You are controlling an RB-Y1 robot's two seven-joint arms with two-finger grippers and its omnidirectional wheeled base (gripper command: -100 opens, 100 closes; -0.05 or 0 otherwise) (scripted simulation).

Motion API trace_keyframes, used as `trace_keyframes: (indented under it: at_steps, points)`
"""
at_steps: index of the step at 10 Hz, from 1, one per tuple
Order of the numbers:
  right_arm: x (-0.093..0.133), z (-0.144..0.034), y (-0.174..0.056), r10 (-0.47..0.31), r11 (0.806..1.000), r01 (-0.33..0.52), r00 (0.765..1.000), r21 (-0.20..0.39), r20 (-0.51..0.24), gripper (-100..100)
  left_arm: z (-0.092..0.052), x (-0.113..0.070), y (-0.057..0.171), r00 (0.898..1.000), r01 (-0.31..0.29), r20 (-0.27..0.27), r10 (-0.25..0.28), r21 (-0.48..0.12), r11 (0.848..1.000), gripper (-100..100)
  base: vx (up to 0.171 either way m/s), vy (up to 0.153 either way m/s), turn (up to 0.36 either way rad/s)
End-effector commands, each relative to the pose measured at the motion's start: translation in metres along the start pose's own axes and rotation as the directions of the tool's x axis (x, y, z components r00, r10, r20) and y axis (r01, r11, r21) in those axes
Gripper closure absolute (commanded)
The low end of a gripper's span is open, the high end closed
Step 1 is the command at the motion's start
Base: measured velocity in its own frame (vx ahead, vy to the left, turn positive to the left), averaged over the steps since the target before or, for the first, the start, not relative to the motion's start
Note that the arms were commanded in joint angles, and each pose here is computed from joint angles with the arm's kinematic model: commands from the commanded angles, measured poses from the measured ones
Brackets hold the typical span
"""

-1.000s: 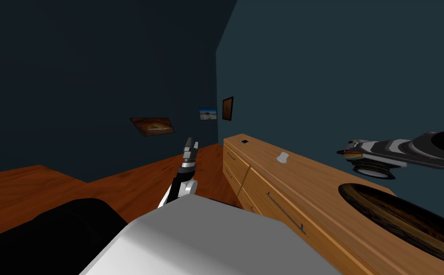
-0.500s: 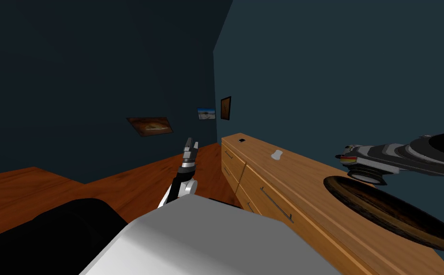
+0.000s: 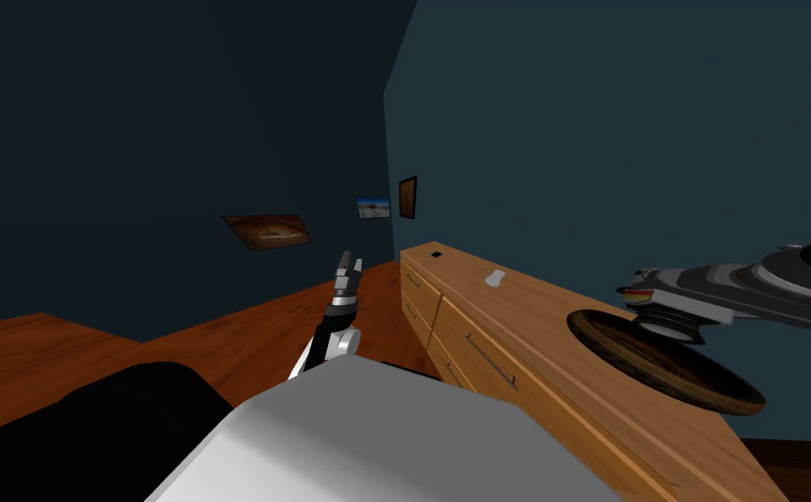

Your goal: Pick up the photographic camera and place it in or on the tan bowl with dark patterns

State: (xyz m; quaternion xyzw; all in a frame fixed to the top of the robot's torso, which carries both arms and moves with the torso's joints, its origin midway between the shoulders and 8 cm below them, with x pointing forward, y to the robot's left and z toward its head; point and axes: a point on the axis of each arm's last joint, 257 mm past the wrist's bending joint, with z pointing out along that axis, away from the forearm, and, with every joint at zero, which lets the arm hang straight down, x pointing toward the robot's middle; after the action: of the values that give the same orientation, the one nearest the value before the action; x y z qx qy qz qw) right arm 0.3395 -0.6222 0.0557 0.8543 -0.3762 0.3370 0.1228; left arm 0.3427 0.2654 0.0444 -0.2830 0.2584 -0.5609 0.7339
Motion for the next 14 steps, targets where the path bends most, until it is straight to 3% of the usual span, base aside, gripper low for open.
trace_keyframes:
  at_steps: [1,5,6,10,11,12,13,14]
  points:
    - [-0.008,-0.004,0.003,0.008,1.0,-0.007,0.999,-0.01,0.033,100,0.0,0.0,0.0,1.0,0.0,0.0,0.0,0.0,1.0,0,-0.013,-0.045,-0.037]
    - [-0.016,-0.007,0.007,0.016,1.0,-0.014,0.998,-0.024,0.068,100,0.0,0.0,0.0,1.0,0.0,0.0,0.0,0.0,1.0,0,-0.006,-0.02,-0.019]
    - [-0.017,-0.007,0.008,0.017,1.0,-0.015,0.997,-0.027,0.072,-100,0.0,0.0,0.0,1.0,0.0,0.0,0.0,0.0,1.0,0,0.0,0.0,0.0]
    - [-0.017,-0.007,0.008,0.017,1.0,-0.015,0.997,-0.027,0.072,-100,0.0,0.0,0.0,1.0,0.0,0.0,0.0,0.0,1.0,0,0.0,0.0,0.0]
    - [-0.017,-0.007,0.008,0.017,1.0,-0.015,0.997,-0.027,0.072,0,0.0,0.0,0.0,1.0,0.0,0.0,0.0,0.0,1.0,0,0.0,0.0,0.0]
    - [-0.04,0.035,0.022,-0.005,0.997,0.016,0.99,-0.076,0.139,-100,0.0,0.0,0.0,1.0,0.0,0.0,0.0,0.0,1.0,0,-0.069,-0.176,0.347]
    - [-0.048,0.055,0.042,-0.012,0.992,0.032,0.986,-0.12,0.168,-100,0.0,0.0,0.0,1.0,0.0,0.0,0.0,0.0,1.0,0,-0.151,-0.267,0.428]
    - [-0.044,0.061,0.051,-0.045,0.987,0.067,0.988,-0.144,0.149,-100,0.0,0.0,0.0,1.0,0.0,0.0,0.0,0.0,1.0,0,-0.118,-0.149,0.447]
